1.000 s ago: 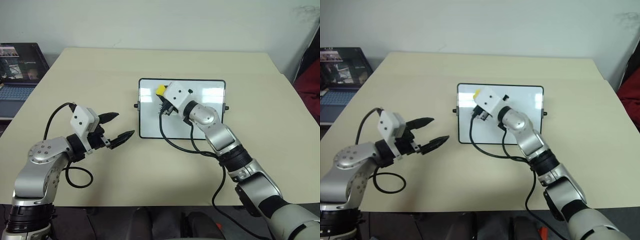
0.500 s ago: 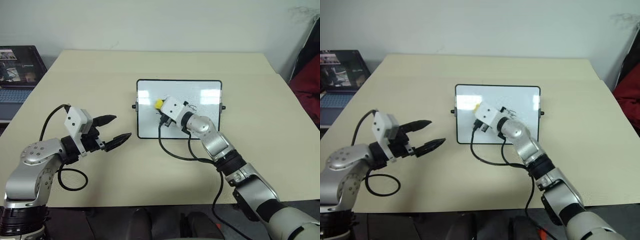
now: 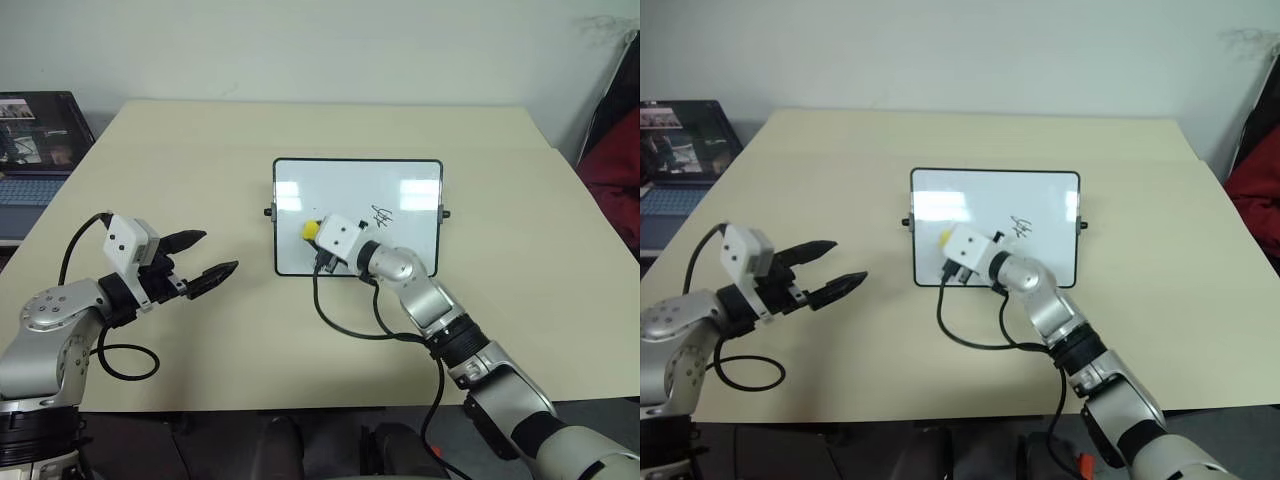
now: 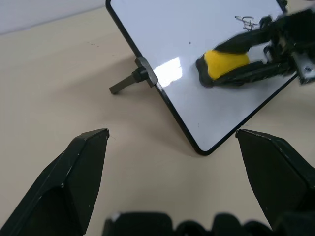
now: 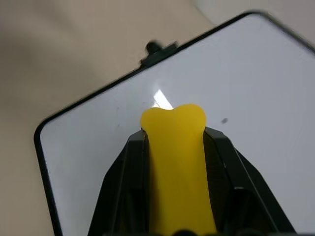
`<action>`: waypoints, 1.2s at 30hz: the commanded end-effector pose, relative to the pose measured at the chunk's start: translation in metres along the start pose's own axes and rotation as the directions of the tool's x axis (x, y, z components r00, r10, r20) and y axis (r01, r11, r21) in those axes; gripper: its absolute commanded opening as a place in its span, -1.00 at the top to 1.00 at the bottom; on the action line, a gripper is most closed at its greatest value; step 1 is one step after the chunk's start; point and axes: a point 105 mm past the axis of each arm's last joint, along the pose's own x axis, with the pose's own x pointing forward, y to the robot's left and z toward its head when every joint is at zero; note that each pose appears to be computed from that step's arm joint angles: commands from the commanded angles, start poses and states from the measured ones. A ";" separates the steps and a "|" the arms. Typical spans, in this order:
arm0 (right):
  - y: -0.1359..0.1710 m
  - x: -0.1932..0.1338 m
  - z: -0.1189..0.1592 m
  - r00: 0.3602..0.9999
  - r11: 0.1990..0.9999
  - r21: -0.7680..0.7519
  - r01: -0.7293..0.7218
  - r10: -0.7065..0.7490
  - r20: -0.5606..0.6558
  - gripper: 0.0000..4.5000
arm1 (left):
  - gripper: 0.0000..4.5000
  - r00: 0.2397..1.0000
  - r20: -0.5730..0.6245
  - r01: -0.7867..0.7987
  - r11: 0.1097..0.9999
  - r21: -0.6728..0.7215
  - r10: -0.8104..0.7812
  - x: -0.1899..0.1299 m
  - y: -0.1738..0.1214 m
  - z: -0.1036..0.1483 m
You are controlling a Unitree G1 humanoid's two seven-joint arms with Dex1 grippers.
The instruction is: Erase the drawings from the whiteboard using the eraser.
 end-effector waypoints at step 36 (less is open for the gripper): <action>0.045 0.027 -0.049 0.993 0.994 0.085 -0.067 0.074 -0.090 0.49 | -1.00 0.995 0.032 0.094 0.992 0.086 -0.097 0.009 -0.015 0.020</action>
